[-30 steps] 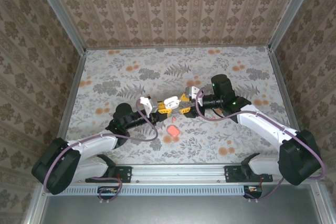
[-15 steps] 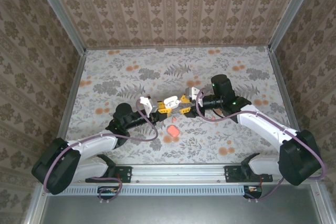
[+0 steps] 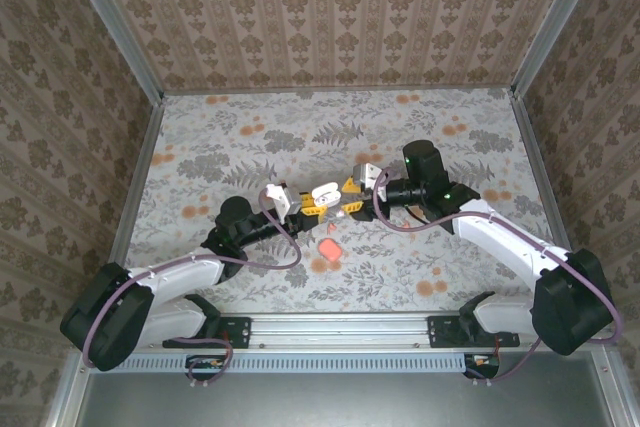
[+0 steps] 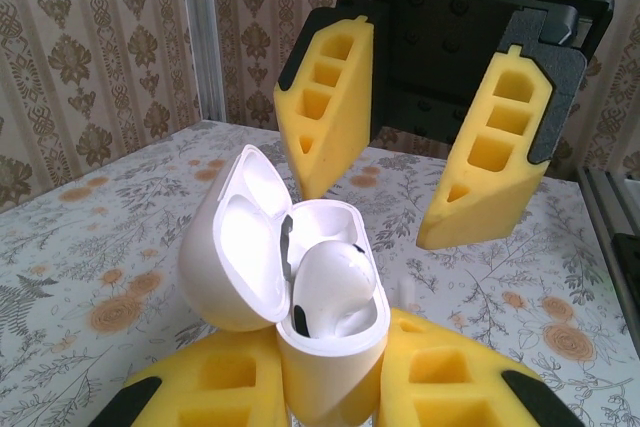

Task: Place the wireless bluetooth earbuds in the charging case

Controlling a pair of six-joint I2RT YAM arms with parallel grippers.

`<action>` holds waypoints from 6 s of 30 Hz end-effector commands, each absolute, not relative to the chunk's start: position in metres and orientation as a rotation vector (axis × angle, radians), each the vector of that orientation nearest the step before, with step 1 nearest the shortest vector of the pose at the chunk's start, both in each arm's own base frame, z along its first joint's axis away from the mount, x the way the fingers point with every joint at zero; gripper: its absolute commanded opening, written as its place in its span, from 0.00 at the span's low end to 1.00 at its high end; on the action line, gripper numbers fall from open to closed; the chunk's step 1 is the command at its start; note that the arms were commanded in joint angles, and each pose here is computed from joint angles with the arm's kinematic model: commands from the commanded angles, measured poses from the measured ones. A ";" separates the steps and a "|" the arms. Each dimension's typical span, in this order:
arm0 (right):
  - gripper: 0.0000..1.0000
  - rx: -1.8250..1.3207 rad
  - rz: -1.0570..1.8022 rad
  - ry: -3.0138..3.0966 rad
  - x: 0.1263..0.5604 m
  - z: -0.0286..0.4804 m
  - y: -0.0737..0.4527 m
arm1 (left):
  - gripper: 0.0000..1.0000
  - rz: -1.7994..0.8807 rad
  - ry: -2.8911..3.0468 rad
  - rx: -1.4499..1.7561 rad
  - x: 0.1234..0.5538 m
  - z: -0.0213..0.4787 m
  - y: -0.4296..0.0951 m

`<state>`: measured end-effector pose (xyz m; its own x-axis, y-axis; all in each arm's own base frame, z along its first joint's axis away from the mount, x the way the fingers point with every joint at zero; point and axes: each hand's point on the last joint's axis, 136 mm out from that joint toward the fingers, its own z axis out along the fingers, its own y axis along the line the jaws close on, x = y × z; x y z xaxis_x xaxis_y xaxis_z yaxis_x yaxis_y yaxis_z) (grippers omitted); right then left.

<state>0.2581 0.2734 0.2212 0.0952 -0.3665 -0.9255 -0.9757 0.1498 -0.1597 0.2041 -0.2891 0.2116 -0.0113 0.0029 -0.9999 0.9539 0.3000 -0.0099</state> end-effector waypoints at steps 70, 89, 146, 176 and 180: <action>0.17 -2.186 0.233 2.052 0.248 0.013 0.237 | 0.13 -0.617 1.617 0.709 0.243 0.178 -0.219; 0.14 -1.198 0.823 1.669 0.278 0.185 0.281 | 0.13 -0.762 1.483 0.766 0.241 0.179 -0.253; 0.14 -0.686 1.117 1.386 0.302 0.252 0.275 | 0.12 -0.927 1.192 0.810 0.223 0.248 -0.301; 0.30 -0.749 1.094 1.480 0.297 0.234 0.271 | 0.12 -0.926 1.161 0.776 0.223 0.263 -0.295; 0.32 -0.755 1.090 1.485 0.297 0.234 0.271 | 0.12 -0.927 1.167 0.776 0.223 0.262 -0.295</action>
